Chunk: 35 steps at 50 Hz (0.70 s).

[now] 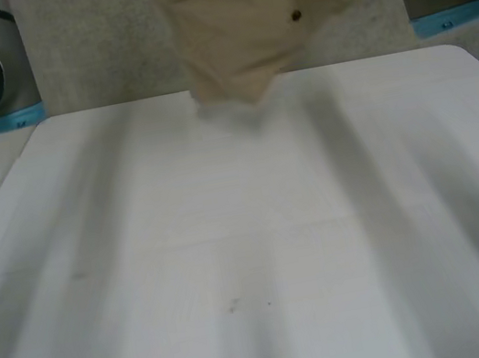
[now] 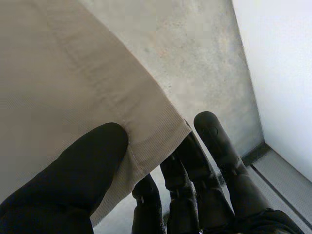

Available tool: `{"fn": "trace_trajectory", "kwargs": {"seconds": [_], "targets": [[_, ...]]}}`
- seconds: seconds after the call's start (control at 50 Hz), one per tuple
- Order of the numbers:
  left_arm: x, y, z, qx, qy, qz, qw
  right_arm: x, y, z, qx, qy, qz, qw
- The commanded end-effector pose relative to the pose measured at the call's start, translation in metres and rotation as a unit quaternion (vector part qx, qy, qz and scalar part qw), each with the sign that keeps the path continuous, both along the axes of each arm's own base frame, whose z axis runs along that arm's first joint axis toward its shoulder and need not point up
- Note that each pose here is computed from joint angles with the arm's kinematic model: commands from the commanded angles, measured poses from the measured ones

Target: Fold the shorts.

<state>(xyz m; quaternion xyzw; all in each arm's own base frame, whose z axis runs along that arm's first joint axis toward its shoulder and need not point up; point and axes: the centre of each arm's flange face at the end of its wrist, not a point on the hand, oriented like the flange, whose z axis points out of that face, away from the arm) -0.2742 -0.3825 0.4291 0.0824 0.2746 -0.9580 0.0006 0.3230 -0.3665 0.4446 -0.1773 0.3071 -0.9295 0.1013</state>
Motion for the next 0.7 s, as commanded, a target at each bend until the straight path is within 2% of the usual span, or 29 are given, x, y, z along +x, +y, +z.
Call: {"fn": "trace_trajectory", "kwargs": {"seconds": [0.02,0.12,0.18,0.2,0.24,0.28,0.3,0.34,0.36,0.38,0.4,0.42,0.44,0.46,0.5,0.52,0.54,0.56,0.58,0.64,0.66,0.68,0.7], "targets": [[0.001,0.004,-0.087,0.148,-0.054,-0.008,0.988,0.005,0.002,-0.073,0.095,0.104,-0.007,0.990],[0.001,0.021,-0.155,0.241,-0.098,-0.013,0.965,0.010,0.011,-0.153,0.195,0.202,0.025,0.959],[0.003,0.039,-0.194,0.301,-0.128,-0.015,0.945,0.009,0.019,-0.209,0.263,0.263,0.033,0.928],[0.003,0.044,-0.203,0.314,-0.137,-0.015,0.939,0.006,0.024,-0.232,0.292,0.293,0.029,0.910],[0.005,0.061,-0.228,0.357,-0.175,-0.008,0.918,0.003,0.030,-0.248,0.315,0.322,0.025,0.892],[0.006,0.073,-0.242,0.383,-0.205,-0.003,0.901,-0.004,0.041,-0.258,0.349,0.353,0.023,0.868],[0.008,0.087,-0.255,0.408,-0.239,0.004,0.881,-0.006,0.046,-0.259,0.359,0.361,0.024,0.860],[0.011,0.101,-0.262,0.429,-0.275,0.012,0.860,-0.010,0.055,-0.260,0.379,0.375,0.026,0.846],[0.013,0.109,-0.264,0.438,-0.291,0.015,0.851,-0.015,0.064,-0.260,0.399,0.386,0.027,0.832],[0.019,0.123,-0.268,0.455,-0.324,0.021,0.829,-0.018,0.068,-0.259,0.408,0.391,0.027,0.825],[0.021,0.130,-0.268,0.463,-0.337,0.023,0.820,-0.021,0.074,-0.258,0.419,0.398,0.027,0.816],[0.024,0.137,-0.267,0.470,-0.349,0.024,0.811,-0.024,0.078,-0.259,0.431,0.404,0.026,0.807],[0.026,0.144,-0.266,0.476,-0.360,0.025,0.802,-0.032,0.090,-0.260,0.456,0.418,0.029,0.786],[0.031,0.158,-0.262,0.489,-0.373,0.025,0.788,-0.035,0.096,-0.260,0.467,0.424,0.031,0.775],[0.035,0.175,-0.258,0.502,-0.384,0.021,0.774,-0.041,0.111,-0.258,0.486,0.438,0.038,0.755],[0.036,0.184,-0.257,0.509,-0.390,0.017,0.767,-0.047,0.126,-0.253,0.499,0.452,0.044,0.738],[0.040,0.202,-0.254,0.520,-0.401,0.013,0.754,-0.050,0.133,-0.251,0.503,0.460,0.046,0.730],[0.042,0.210,-0.254,0.525,-0.407,0.009,0.747,-0.054,0.141,-0.249,0.507,0.469,0.048,0.721],[0.044,0.218,-0.252,0.530,-0.413,0.006,0.740,-0.061,0.155,-0.248,0.512,0.492,0.051,0.702],[0.051,0.248,-0.249,0.547,-0.435,-0.008,0.715,-0.071,0.173,-0.249,0.514,0.530,0.056,0.672],[0.053,0.254,-0.248,0.550,-0.441,-0.012,0.709,-0.077,0.186,-0.251,0.515,0.555,0.063,0.650],[0.056,0.269,-0.248,0.558,-0.457,-0.021,0.692,-0.081,0.192,-0.252,0.517,0.566,0.067,0.639],[0.058,0.276,-0.248,0.563,-0.465,-0.027,0.683,-0.084,0.199,-0.252,0.517,0.577,0.073,0.628]]}}
